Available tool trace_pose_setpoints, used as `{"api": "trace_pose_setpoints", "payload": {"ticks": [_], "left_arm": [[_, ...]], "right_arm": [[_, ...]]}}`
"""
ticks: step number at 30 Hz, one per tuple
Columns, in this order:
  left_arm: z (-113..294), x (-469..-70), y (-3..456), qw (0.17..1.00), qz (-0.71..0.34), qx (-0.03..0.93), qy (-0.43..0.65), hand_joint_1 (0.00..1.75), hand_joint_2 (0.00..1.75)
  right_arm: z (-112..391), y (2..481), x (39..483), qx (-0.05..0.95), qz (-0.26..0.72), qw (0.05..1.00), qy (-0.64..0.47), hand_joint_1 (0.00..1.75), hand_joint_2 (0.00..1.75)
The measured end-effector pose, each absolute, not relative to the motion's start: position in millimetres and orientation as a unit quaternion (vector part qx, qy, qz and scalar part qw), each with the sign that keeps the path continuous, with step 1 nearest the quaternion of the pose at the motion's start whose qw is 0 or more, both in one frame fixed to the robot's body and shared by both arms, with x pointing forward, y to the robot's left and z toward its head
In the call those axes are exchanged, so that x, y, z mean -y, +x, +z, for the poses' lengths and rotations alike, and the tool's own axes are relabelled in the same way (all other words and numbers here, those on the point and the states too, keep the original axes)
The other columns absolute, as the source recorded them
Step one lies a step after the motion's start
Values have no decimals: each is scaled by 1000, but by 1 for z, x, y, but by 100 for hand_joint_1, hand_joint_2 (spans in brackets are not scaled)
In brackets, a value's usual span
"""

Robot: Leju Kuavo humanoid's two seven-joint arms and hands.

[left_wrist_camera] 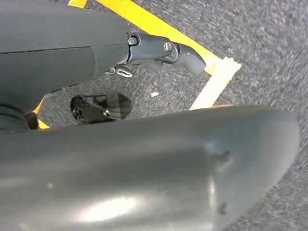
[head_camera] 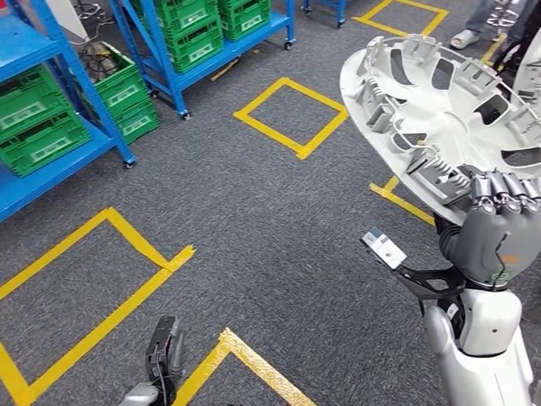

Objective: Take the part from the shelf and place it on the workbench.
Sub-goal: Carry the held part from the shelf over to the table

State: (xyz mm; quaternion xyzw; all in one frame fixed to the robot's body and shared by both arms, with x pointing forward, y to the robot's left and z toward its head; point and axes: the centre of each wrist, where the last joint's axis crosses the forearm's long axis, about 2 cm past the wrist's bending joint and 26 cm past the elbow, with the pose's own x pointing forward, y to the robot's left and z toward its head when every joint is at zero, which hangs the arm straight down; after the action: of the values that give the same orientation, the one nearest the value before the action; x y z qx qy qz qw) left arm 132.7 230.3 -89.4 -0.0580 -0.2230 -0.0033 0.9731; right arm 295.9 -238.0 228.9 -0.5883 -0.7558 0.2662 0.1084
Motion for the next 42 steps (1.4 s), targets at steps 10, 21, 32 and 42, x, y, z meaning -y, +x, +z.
{"api": "trace_pose_setpoints", "payload": {"ticks": [10, 21, 32, 42], "left_arm": [[-91, -232, 127, 974, 3, 220, -56, 0, 0], [-92, -233, 126, 974, 8, 220, -56, 0, 0], [-92, -237, 125, 974, 8, 220, -53, 0, 0], [-85, -232, 148, 968, -1, 244, -55, 0, 0]], "right_arm": [[218, 286, 271, 727, 286, 113, -613, 175, 175], [217, 284, 278, 721, 292, 109, -618, 175, 175], [213, 280, 279, 721, 299, 110, -616, 175, 175], [208, 276, 283, 716, 304, 116, -617, 175, 175]]}}
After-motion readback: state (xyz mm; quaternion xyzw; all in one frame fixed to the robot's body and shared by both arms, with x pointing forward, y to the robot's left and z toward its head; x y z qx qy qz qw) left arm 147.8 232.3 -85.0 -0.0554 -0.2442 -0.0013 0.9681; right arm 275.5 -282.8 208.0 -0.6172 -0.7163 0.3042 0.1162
